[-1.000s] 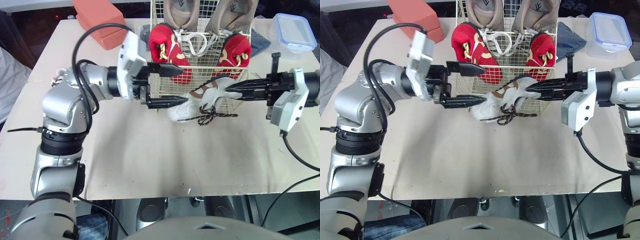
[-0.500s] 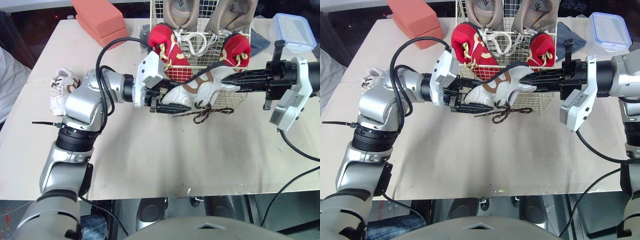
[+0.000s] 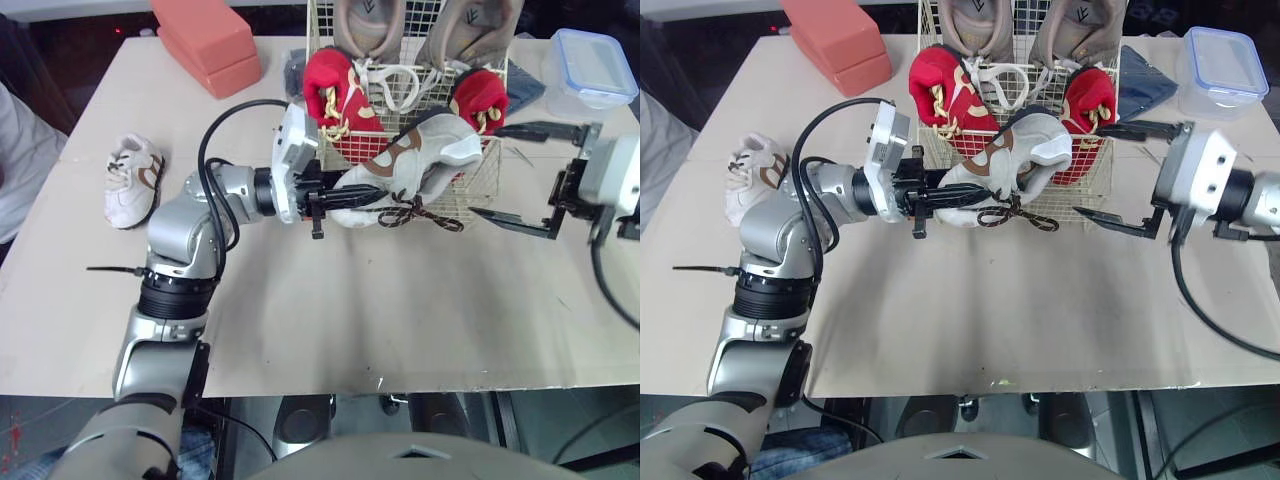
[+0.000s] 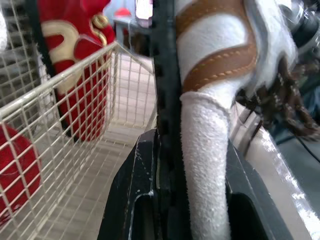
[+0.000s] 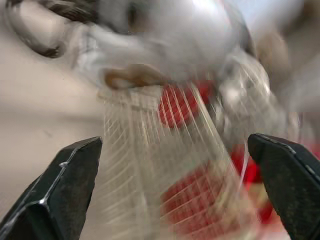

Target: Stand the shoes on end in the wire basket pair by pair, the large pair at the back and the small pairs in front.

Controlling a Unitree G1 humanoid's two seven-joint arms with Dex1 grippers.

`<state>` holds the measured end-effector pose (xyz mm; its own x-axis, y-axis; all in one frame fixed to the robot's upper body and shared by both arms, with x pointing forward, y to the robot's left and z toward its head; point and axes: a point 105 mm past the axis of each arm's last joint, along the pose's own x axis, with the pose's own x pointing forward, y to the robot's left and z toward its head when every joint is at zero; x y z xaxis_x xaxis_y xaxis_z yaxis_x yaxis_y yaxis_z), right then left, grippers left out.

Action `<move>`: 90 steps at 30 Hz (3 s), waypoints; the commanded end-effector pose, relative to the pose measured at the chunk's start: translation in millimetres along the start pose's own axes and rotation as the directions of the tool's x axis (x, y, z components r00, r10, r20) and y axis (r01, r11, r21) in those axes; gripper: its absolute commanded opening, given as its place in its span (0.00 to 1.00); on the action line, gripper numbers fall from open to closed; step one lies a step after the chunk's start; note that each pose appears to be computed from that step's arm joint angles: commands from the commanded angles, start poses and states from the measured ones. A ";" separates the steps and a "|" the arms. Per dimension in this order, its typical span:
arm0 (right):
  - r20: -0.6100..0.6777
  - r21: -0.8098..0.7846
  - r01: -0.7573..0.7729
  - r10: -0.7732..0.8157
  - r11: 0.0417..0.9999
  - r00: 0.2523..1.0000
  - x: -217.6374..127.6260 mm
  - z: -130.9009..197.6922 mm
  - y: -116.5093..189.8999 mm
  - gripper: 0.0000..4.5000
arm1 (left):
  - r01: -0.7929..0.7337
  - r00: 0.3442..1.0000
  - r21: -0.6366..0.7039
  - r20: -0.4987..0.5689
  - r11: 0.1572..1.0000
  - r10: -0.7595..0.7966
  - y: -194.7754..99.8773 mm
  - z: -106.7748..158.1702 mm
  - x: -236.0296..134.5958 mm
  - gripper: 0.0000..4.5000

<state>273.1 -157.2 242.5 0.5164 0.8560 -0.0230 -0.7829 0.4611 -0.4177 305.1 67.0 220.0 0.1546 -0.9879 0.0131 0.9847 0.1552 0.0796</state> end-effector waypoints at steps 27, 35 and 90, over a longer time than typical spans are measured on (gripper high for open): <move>0.149 0.606 0.199 -0.355 0.771 0.923 37.1 31.5 19.3 0.00 | -0.017 0.996 0.016 0.088 1.000 0.015 -12.3 11.6 9.4 0.80; 0.121 0.563 0.422 -0.577 0.710 0.808 6.8 35.9 -17.1 0.00 | -0.095 0.995 0.120 0.047 0.988 0.090 -12.3 21.3 -11.0 0.99; -0.162 0.220 0.489 -0.463 0.844 0.871 -53.6 -6.2 -7.7 0.99 | -0.276 0.949 0.186 -0.106 0.943 0.298 6.7 18.1 -67.2 1.00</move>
<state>264.4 -214.5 226.7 0.8997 0.4361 -0.0172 -0.4346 0.8917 -0.1264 299.5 125.4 223.7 0.4148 -0.9043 -0.1004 0.8993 0.3907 0.1963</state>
